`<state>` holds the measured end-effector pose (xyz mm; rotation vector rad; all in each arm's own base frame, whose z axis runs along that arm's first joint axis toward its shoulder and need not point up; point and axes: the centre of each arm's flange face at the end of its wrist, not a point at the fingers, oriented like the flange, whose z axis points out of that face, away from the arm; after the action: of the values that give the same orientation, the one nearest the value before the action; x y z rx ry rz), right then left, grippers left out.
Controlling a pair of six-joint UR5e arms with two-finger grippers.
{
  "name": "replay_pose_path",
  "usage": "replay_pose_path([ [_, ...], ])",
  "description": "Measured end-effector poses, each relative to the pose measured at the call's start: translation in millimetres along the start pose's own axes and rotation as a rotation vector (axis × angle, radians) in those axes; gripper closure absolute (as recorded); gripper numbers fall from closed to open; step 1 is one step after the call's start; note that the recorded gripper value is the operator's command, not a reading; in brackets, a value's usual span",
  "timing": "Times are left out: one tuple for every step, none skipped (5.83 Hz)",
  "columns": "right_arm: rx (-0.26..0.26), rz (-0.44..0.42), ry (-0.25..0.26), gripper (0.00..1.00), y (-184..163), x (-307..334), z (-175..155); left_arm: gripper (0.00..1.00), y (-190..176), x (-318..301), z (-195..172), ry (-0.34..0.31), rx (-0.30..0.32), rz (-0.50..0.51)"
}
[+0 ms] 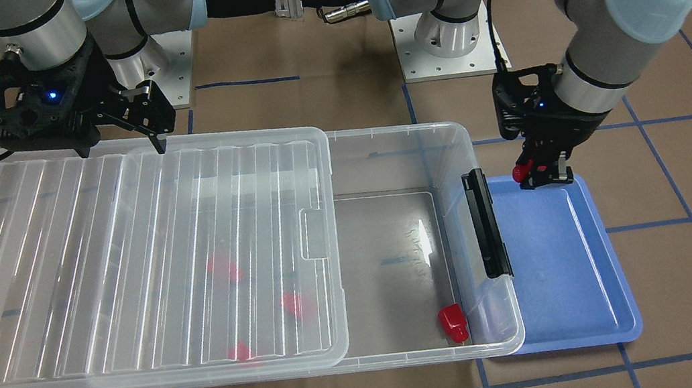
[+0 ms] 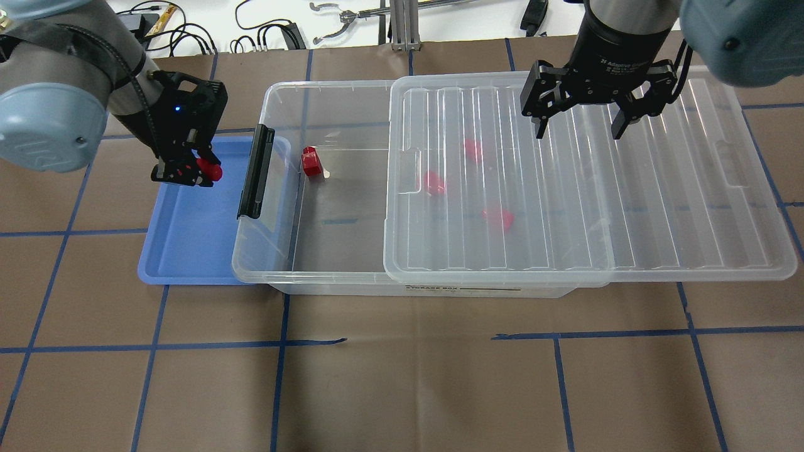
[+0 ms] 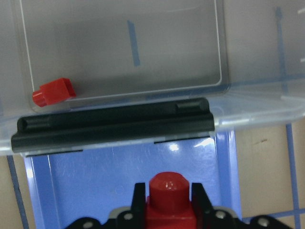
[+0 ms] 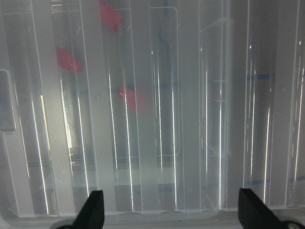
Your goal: Place red block in blue tray from box
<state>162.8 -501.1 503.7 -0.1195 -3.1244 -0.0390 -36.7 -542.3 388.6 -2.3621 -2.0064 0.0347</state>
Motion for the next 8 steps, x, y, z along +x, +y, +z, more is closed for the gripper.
replay_pose_path([
  [-0.001, 0.0, 0.0, 0.0, 0, 0, 0, 0.87, 24, 0, 12, 0.012, 0.008, 0.013],
  [-0.001, 0.0, 0.0, 0.0, 0, 0, 0, 0.87, 39, -3, 36, 0.013, 0.011, 0.027],
  [-0.002, 0.003, 0.0, 0.0, -2, 1, 1, 0.84, 52, -10, 70, 0.003, 0.007, 0.037],
  [-0.002, 0.008, -0.001, 0.0, -3, 4, 2, 0.8, 61, -15, 106, 0.014, 0.014, 0.034],
  [-0.003, 0.007, -0.001, 0.0, -5, 8, 2, 0.74, 65, -18, 133, 0.037, 0.028, 0.029],
  [0.002, -0.013, 0.0, 0.0, -10, 16, 2, 0.5, 68, -21, 153, 0.056, 0.037, 0.025],
  [0.006, -0.032, -0.001, 0.0, -19, 39, 1, 0.11, 70, -23, 165, 0.066, 0.042, 0.023],
  [0.007, -0.046, -0.002, 0.0, -29, 72, 1, 0.05, 70, -24, 170, 0.071, 0.045, 0.025],
])
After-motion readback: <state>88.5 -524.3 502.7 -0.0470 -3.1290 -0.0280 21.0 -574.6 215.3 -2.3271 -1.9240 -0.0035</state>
